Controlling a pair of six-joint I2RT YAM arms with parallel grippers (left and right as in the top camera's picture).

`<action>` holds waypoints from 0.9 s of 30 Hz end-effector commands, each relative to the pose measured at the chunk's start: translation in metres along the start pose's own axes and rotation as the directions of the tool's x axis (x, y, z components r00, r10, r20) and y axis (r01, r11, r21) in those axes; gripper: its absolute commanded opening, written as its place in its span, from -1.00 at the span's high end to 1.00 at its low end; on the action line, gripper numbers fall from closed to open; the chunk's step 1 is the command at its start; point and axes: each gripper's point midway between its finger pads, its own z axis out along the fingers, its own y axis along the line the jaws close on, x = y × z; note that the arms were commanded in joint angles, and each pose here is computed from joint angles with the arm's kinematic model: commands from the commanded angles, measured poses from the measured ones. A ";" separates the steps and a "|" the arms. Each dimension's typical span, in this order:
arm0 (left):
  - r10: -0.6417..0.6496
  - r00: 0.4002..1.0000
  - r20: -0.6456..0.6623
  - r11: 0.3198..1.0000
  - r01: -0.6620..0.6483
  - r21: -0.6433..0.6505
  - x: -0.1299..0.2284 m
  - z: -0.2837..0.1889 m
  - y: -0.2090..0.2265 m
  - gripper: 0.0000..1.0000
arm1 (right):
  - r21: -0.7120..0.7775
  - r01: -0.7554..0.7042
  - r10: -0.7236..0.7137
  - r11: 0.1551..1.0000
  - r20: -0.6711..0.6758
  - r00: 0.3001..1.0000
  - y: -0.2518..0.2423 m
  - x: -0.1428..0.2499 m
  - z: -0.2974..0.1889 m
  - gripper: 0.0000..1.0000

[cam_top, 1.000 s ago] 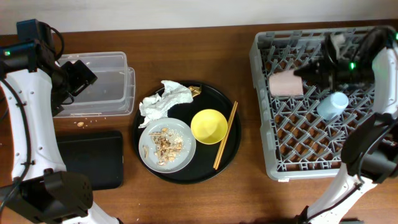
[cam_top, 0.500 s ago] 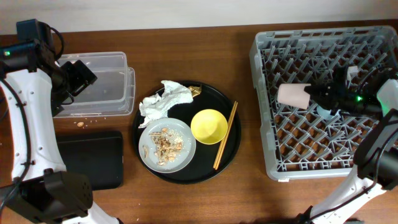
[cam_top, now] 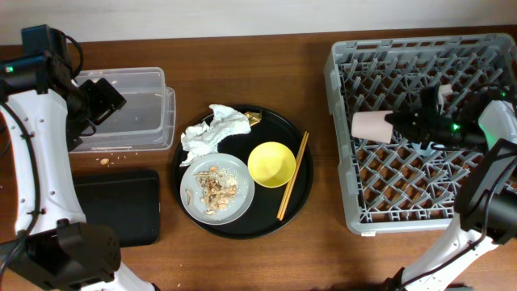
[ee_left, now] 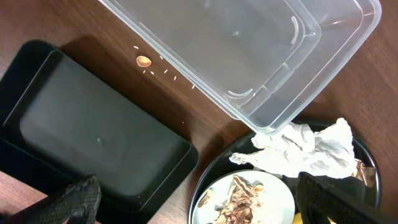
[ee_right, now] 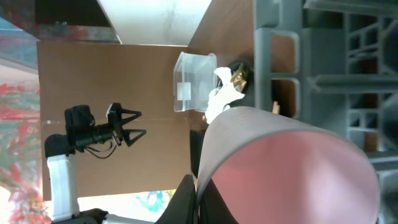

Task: Sort waste into correct bins and load items into the dishwasher rack
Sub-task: 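Carry the pink cup with the right gripper into the dish rack, then lower the pink cup into the rack beside the light-blue cup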

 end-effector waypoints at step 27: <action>-0.016 0.999 0.043 1.000 0.015 0.016 -0.004 -0.015 0.002 -0.98 | 0.171 -0.245 0.239 0.954 0.055 0.970 -0.041 0.003 -0.062 0.31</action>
